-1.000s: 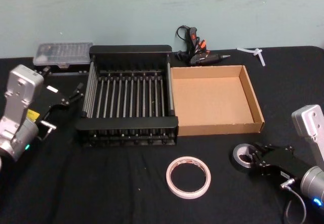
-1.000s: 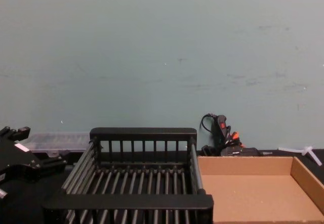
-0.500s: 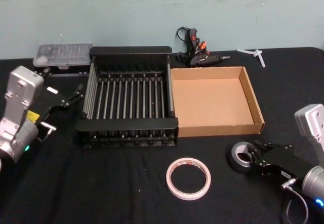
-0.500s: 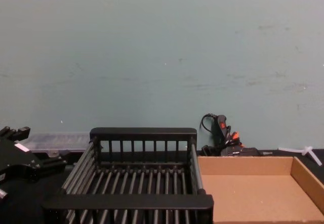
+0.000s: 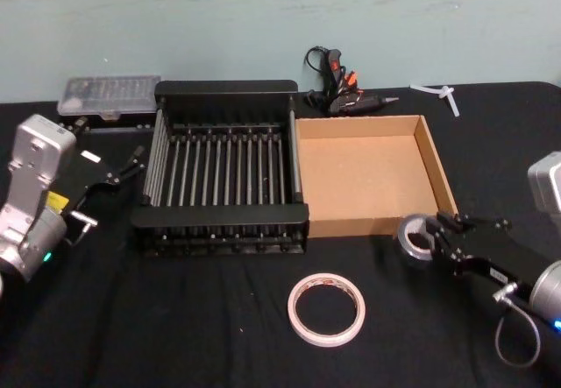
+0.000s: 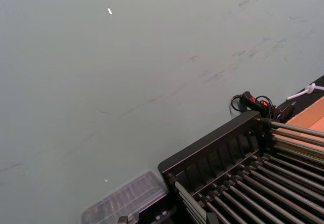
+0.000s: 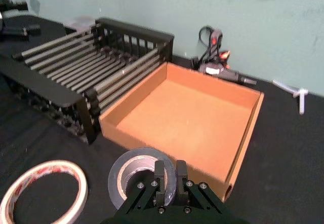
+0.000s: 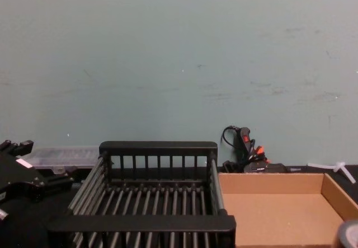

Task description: Pick up the white tape and place it into the black box , Pick up the silver tape and place it into the brown box.

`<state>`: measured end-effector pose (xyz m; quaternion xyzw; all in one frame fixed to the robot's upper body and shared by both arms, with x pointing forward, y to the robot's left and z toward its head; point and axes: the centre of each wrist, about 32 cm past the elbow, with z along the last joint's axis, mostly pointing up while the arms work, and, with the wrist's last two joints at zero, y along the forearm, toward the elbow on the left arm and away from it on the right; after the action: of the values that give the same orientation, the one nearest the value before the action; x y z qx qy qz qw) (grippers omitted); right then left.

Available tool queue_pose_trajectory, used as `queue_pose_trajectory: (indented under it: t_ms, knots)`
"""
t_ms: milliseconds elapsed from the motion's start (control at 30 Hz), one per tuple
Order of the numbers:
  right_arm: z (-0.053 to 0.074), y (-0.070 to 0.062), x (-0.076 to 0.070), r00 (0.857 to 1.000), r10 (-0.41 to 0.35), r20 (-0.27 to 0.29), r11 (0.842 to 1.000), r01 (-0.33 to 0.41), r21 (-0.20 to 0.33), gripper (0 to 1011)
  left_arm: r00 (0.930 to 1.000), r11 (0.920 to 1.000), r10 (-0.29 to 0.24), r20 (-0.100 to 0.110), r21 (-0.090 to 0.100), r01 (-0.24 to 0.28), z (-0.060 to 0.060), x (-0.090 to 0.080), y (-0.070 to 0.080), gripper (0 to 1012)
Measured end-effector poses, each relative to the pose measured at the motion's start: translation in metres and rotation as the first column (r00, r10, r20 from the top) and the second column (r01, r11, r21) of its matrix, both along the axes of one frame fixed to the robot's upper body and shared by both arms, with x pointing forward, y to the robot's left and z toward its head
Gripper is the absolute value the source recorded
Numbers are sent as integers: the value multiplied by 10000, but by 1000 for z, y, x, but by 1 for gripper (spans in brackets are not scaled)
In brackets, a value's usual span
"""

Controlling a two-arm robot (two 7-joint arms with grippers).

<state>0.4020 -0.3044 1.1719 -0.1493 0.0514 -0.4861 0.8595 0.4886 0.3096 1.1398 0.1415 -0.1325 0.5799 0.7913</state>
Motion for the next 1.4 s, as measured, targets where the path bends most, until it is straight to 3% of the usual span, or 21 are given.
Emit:
queue_pose_trajectory:
  t_ms: [333, 667, 967, 1400]
  knots:
    - [14, 4, 16, 9968, 153, 787, 9997, -168, 182, 138, 10000, 10000, 0, 0, 0, 0, 0, 0, 0, 1001]
    - [19, 13, 44, 9896, -110, 1435, 9989, 44, 464, 138, 10000, 10000, 0, 0, 1, 0, 0, 0, 0, 1001]
    - [17, 20, 69, 9863, -518, 1568, 9971, 424, 624, 138, 10000, 10000, 1, 0, 0, -1, 0, 0, 0, 1001]
    - [4, 35, 112, 9859, -1047, 1305, 9937, 987, 524, 138, 10000, 10000, 0, -1, 1, 0, 0, 0, 0, 1001]
